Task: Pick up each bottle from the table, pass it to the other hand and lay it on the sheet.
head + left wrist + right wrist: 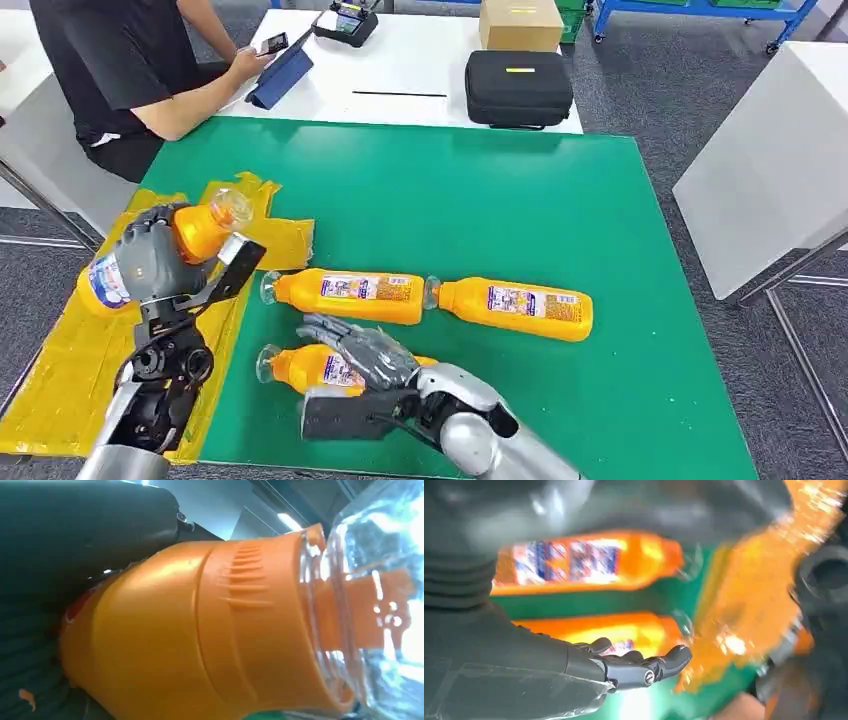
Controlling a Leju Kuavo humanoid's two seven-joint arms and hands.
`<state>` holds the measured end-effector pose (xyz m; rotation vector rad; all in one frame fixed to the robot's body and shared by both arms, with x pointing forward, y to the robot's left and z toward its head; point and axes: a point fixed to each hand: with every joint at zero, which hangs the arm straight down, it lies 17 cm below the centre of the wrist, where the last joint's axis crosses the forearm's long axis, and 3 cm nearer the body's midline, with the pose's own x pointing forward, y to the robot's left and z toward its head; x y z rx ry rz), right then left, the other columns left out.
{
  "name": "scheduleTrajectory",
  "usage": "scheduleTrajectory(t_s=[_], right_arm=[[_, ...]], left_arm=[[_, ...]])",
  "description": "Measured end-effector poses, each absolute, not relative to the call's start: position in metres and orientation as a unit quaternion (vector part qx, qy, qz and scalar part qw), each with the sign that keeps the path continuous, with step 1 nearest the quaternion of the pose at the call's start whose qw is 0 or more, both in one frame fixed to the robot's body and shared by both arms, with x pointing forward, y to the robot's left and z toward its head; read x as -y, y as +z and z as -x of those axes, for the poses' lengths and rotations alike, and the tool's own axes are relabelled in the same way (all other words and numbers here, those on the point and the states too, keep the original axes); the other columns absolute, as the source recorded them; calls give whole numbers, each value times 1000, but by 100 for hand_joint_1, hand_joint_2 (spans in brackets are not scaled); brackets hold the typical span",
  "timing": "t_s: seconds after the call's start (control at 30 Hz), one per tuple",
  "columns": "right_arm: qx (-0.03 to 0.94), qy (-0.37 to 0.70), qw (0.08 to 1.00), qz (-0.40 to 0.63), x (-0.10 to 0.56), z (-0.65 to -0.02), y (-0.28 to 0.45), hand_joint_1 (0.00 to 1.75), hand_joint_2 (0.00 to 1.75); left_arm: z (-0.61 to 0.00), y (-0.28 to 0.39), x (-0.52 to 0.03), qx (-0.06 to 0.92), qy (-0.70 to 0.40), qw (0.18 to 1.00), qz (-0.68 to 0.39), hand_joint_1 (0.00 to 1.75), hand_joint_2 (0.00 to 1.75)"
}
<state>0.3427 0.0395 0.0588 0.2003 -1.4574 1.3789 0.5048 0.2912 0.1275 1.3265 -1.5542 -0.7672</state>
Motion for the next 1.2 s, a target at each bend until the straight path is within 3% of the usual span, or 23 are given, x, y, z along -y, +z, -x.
scheduleTrajectory(t_s=[0.73,0.77,0.8,1.2], right_arm=[[523,653,548,3,41,-331,-29,0,175],[522,653,549,3,42,-331,-30,0,175],[522,653,549,4,42,-331,-30,0,175],[512,662,543,66,60,-340,-40,0,175]], left_arm=[[-500,61,-273,604,-378,506,-487,175,175],[-500,61,-273,604,-378,506,-486,0,175],[-500,61,-273,604,-379,505,-486,0,0],[-497,44,-252,603,-412,516,-447,0,0]])
